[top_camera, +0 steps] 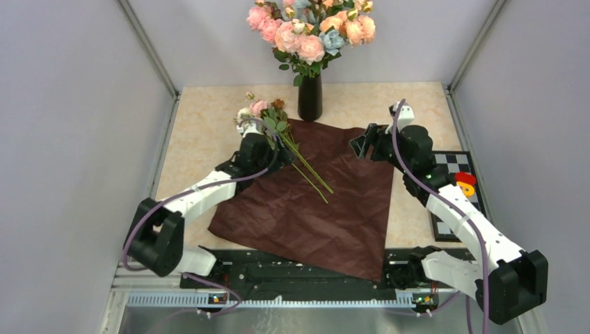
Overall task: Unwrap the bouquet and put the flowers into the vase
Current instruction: Insert the fake flower into the vase, then pick up the fake flower from the wrapping paper.
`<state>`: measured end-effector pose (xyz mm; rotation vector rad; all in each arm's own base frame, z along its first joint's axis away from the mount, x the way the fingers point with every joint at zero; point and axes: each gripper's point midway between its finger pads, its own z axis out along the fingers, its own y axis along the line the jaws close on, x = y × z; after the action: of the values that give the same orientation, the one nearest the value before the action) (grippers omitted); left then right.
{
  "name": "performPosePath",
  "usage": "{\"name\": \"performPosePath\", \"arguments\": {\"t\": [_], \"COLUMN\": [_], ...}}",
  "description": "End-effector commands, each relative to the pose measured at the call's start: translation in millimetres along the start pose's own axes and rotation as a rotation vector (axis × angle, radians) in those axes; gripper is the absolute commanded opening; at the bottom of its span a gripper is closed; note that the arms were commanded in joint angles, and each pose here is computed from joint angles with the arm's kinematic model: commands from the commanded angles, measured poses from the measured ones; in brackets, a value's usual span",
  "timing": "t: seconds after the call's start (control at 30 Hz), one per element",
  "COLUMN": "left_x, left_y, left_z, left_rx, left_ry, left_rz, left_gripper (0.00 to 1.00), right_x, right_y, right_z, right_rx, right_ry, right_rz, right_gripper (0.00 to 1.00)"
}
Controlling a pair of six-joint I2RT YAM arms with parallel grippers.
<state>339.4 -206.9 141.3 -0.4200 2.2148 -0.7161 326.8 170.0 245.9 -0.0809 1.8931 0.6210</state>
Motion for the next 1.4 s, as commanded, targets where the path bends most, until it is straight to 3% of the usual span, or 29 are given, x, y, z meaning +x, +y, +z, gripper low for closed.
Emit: {"name": "performPosePath", "arguments": {"t": [0.0,0.1,0.27,0.43,1.17,1.37], "left_x": [-13,-4,7,14,30,35], "left_y": [-37,-42,-51,-52,-25,-23], "left_z": [26,44,70,91,130,137], "left_rx": [0.088,0.091,0.100,0.092,-0.029,-0.037], "left_ry": [-0.086,-0.073,-0.039,-0.014,0.014,0.029], "left_rz": [-0.098,-0.111,-0.101,-0.110,-0.079,-0.067], "left_gripper": [0.93,0.88,0.71,0.60,0.54,0.47], "right_x": [-1,4,11,14,12,14], "right_y": [10,10,9,9,12,12], "right_z": [-7,-8,-9,-10,-9,-7], "right_rx": [-0.040,-0.044,-0.048,-0.053,-0.064,-0.064], "right_ry": [-0.024,-0.019,-0.003,-0.001,-0.003,0.009], "right_rz": [0.026,0.036,0.037,0.035,0.049,0.053], "right_gripper": [0.70,0.69,0.69,0.69,0.68,0.68]}}
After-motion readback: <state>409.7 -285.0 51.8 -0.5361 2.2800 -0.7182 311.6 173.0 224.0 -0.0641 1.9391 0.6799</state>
